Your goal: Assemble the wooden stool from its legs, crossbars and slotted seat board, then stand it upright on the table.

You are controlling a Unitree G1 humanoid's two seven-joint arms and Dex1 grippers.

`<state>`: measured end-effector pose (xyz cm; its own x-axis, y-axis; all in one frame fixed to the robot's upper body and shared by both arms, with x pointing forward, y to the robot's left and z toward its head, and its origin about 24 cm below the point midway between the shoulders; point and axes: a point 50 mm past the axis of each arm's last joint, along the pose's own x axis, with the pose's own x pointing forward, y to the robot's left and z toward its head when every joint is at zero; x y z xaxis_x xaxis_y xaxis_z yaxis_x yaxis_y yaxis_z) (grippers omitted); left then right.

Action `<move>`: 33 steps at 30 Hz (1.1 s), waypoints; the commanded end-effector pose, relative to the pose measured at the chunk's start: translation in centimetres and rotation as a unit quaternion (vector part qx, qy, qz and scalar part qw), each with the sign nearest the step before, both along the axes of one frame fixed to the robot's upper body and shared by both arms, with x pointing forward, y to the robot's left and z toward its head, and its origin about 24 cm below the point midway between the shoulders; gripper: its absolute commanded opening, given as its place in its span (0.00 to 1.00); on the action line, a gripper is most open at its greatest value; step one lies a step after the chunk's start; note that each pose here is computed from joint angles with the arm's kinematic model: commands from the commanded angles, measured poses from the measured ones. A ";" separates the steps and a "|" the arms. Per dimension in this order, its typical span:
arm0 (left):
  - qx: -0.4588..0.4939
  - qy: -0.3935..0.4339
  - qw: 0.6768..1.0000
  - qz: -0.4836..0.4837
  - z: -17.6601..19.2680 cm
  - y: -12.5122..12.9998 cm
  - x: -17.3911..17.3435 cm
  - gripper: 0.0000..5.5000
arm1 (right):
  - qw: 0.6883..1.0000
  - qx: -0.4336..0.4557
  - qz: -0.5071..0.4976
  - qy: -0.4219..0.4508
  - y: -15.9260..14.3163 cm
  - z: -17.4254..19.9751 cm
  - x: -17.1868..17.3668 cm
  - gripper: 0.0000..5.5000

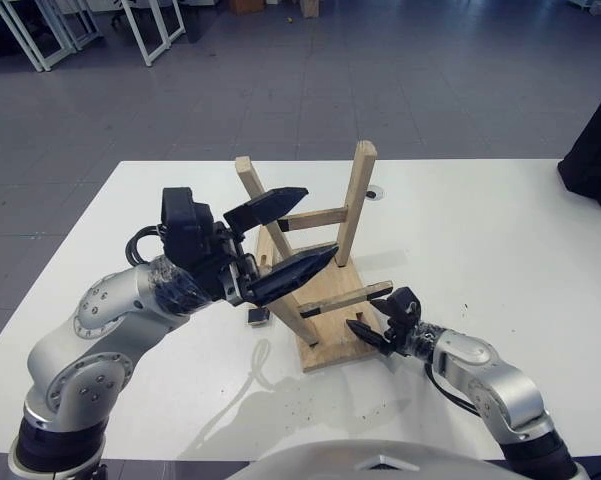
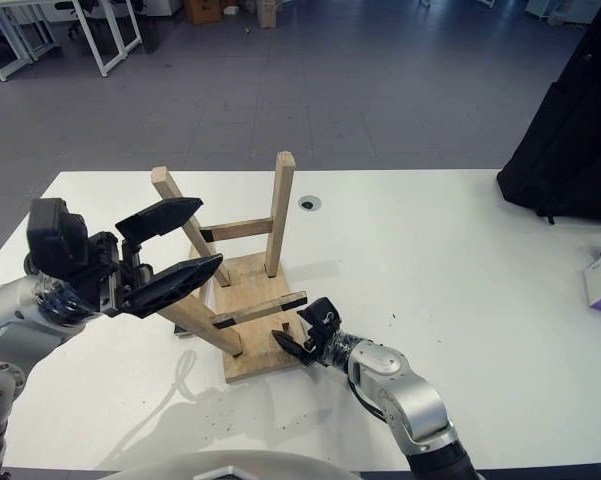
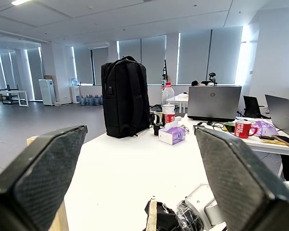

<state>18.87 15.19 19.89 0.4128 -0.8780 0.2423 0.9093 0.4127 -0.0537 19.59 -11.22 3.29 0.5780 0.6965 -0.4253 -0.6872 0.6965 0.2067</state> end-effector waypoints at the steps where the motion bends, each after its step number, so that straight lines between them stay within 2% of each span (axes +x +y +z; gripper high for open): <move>1: -0.010 0.053 0.995 0.081 -1.7 0.7 1.8 0.75 | 0.998 -0.030 -0.001 0.051 -0.4 -1.9 -1.0 0.67; 4: -0.091 0.027 0.991 0.093 0.4 1.1 1.8 0.75 | 0.998 -0.029 -0.002 0.051 -0.3 -1.9 -1.0 0.67; 8: -0.128 0.005 0.990 0.067 2.1 1.6 1.1 0.75 | 0.998 -0.029 -0.007 0.053 -0.6 -2.1 -1.1 0.67; 11: -0.134 0.016 0.987 0.082 1.8 2.6 1.0 0.75 | 0.998 -0.029 -0.007 0.053 -0.7 -2.1 -1.0 0.67; 14: -0.102 0.070 0.982 0.141 -0.9 4.0 1.5 0.75 | 0.998 -0.031 -0.008 0.052 -0.9 -2.1 -0.8 0.67; 18: 0.027 0.153 0.955 0.252 -6.6 5.4 2.6 0.75 | 0.998 -0.035 -0.003 0.053 -1.0 -2.3 -0.8 0.67; 22: 0.060 0.195 0.942 0.268 -8.4 4.3 2.6 0.75 | 0.998 -0.042 0.001 0.053 -1.5 -2.4 -0.7 0.67; 26: 0.128 0.241 0.914 0.300 -10.9 3.4 2.5 0.75 | 0.997 -0.045 0.006 0.055 -1.8 -2.4 -0.8 0.67; 30: 0.193 0.302 0.864 0.354 -13.9 3.6 2.5 0.75 | 0.997 -0.048 0.010 0.053 -1.7 -2.4 -0.5 0.67; 33: 0.216 0.319 0.841 0.379 -15.2 3.9 2.5 0.75 | 0.998 -0.051 0.015 0.047 -1.8 -2.3 -0.1 0.67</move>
<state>21.29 19.20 5.39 0.8310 -0.2814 -0.4800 0.2404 0.9596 -0.1462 20.10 -11.82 3.03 0.5439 0.7241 -0.4241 -0.7216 0.6615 0.2039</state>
